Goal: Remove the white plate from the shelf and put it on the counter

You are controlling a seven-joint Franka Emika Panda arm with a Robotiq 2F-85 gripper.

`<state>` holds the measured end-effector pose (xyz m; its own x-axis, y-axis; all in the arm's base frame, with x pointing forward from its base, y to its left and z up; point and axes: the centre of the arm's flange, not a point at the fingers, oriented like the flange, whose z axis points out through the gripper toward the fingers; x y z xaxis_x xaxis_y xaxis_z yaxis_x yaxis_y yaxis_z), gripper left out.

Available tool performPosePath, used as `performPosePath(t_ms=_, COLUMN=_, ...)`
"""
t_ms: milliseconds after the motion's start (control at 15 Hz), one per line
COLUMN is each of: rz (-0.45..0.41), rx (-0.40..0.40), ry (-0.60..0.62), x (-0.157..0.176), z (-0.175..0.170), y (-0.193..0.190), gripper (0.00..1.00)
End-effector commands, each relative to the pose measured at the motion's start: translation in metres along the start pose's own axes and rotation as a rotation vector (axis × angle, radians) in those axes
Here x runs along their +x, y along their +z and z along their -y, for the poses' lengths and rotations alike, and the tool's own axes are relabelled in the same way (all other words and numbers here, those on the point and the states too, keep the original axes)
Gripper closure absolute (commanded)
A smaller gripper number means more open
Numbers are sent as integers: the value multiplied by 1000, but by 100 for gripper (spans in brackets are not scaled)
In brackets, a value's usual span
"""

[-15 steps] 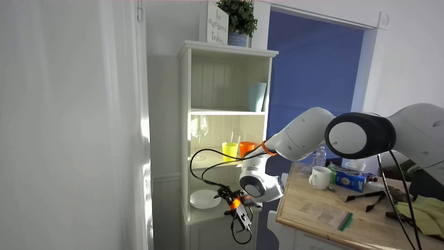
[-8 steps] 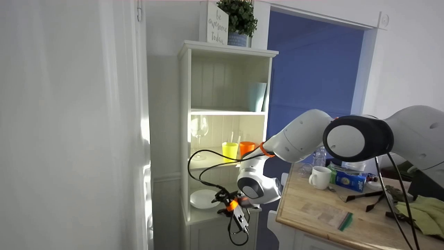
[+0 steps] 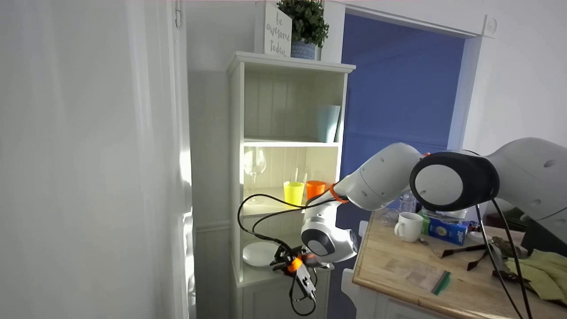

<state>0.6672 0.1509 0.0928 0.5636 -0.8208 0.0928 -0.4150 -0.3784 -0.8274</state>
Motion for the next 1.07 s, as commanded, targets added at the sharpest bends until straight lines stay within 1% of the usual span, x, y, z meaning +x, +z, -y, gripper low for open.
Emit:
performPosePath(t_ms=0, rz=-29, rx=7, ry=-1, x=3, z=-3, y=6, gripper=97)
performPosePath(t_ms=67, rz=-32, rx=6, ry=-2, x=5, z=-4, y=5, gripper=100)
performPosePath(t_ms=1000, rz=-31, rx=1, ry=13, x=9, z=-5, y=-5, gripper=100)
